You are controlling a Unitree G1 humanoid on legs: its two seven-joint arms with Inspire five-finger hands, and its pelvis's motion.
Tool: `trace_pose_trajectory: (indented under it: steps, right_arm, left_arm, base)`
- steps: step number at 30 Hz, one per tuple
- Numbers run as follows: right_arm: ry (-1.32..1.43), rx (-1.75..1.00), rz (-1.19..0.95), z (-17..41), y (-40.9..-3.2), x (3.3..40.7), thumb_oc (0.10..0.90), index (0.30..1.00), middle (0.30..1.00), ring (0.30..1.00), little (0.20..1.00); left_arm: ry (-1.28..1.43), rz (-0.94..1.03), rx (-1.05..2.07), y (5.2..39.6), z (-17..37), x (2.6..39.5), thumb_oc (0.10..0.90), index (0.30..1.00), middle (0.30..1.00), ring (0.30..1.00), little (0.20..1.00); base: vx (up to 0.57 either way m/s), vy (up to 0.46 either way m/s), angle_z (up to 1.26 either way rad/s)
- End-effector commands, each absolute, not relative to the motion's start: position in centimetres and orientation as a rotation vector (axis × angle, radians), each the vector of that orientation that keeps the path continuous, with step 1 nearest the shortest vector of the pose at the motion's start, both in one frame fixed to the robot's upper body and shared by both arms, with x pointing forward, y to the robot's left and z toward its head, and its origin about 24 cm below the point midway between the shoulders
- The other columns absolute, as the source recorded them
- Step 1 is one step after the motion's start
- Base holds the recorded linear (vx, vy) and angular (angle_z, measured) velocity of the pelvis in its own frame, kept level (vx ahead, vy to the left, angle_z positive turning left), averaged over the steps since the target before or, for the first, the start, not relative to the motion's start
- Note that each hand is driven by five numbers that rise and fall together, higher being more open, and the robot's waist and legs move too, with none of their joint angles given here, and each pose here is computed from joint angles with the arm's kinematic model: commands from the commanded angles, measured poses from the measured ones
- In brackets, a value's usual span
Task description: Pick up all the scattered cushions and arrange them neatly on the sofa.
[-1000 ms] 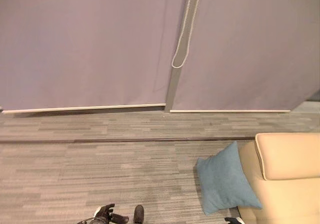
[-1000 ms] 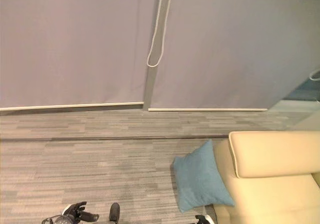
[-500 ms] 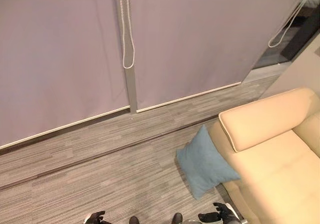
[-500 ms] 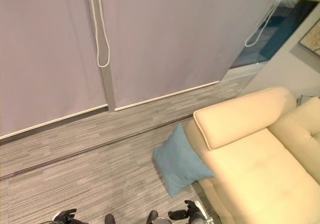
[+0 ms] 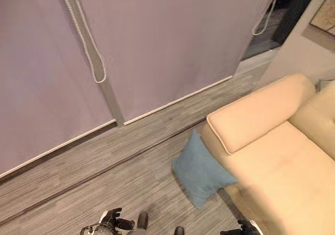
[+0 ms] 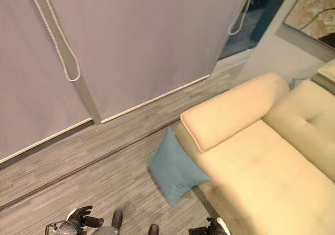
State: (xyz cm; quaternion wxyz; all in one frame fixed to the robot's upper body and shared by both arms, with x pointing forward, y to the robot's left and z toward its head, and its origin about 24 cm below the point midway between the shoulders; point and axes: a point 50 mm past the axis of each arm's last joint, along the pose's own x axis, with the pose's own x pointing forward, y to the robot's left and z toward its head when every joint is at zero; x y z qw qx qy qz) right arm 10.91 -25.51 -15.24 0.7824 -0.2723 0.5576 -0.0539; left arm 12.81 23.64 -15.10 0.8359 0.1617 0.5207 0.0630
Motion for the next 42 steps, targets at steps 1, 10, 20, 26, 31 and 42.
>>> trace_pose_trajectory:
  steps: [1,10,20,26,31,42]
  right_arm:
    - [1.194,-0.647,-0.143,-14.8,-26.9,10.7,0.8,0.9,0.9,0.9,0.9]
    - [1.115,-0.643,-0.096,-14.5,-25.3,13.1,0.8,0.9,0.9,0.9,0.9]
    - [1.111,-0.659,-0.093,-14.6,-25.6,12.7,0.8,0.9,0.9,0.9,0.9]
    - [1.113,-0.609,-0.179,-14.3,-26.7,12.3,0.8,0.9,0.9,0.9,0.9]
    - [1.138,-0.611,-0.188,-14.5,-27.0,11.5,0.8,0.9,0.9,0.9,0.9]
    - [1.132,-0.614,-0.177,-14.5,-26.9,11.6,0.8,0.9,0.9,0.9,0.9]
  left_arm:
    - [1.144,0.138,0.363,24.3,-15.4,11.2,0.8,0.9,0.9,0.9,0.9]
    - [1.123,0.173,0.393,25.8,-14.8,11.7,0.8,0.9,0.9,0.9,0.9]
    - [1.151,0.145,0.41,25.8,-15.1,10.8,0.8,0.9,0.9,0.9,0.9]
    - [1.068,0.076,0.393,23.7,-14.8,13.4,0.8,0.9,0.9,0.9,0.9]
    - [1.07,0.074,0.377,23.2,-14.9,13.4,0.8,0.9,0.9,0.9,0.9]
    - [1.113,0.075,0.387,23.6,-15.3,12.2,0.8,0.9,0.9,0.9,0.9]
  base:
    - [0.12,0.119,-0.9]
    - [0.09,0.18,-0.54]
    - [0.09,0.011,-0.44]
    - [0.02,-0.113,0.01]
    - [0.12,0.014,-0.38]
    - [0.09,0.114,-0.39]
